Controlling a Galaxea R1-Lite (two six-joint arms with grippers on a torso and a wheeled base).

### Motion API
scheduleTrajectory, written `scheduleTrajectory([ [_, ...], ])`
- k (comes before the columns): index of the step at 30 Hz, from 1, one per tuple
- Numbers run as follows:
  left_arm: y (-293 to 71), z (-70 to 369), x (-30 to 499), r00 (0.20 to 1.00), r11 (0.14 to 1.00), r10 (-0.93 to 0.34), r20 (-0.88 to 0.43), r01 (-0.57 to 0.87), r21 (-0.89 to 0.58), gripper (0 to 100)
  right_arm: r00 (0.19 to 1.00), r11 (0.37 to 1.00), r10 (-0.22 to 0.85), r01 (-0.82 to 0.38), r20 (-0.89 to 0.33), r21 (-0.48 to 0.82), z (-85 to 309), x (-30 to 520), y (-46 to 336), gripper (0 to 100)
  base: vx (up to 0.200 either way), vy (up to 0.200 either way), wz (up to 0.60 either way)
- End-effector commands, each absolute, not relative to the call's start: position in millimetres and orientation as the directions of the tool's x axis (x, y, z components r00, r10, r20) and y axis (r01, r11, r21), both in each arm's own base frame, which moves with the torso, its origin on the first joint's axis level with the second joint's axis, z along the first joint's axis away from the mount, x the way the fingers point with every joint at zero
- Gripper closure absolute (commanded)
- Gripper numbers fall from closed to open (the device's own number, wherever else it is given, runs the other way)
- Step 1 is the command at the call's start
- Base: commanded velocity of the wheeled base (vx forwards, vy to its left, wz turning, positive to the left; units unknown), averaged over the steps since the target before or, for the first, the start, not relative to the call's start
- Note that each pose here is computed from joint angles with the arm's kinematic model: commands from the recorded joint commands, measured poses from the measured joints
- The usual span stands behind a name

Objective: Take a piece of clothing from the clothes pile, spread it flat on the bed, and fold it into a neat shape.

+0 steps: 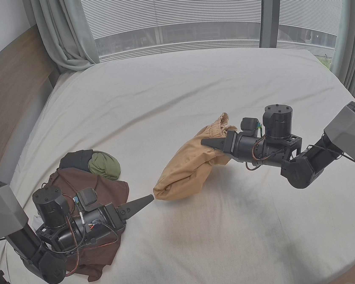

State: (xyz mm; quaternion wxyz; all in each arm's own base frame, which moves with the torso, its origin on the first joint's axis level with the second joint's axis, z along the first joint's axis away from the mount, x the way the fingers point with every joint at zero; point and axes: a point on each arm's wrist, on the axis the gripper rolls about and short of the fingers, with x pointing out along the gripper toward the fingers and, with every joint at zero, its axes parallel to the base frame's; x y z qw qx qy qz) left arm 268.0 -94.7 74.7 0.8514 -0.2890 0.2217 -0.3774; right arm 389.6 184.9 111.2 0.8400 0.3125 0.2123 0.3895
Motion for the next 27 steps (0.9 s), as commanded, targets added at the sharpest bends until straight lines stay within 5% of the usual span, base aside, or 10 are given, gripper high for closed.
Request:
scheduleTrajectory([
  [1, -95, 75, 268, 0.616, 0.548, -0.771, -0.159, 0.515, -0.660, 0, 0.606, 0.504, 0.786, -0.515, -0.121, 0.693, 108, 395, 187, 100, 0.000, 0.000, 0.00],
  [19, -92, 75, 269, 0.623, 0.550, -0.767, -0.155, 0.514, -0.658, 0, 0.614, 0.480, 0.788, -0.570, -0.042, 0.667, 150, 429, 201, 100, 0.000, 0.000, 0.00],
  [27, -92, 73, 268, 0.617, 0.548, -0.771, -0.158, 0.515, -0.660, 0, 0.608, 0.492, 0.789, -0.542, -0.086, 0.682, 106, 449, 213, 100, 0.000, 0.000, 0.00],
])
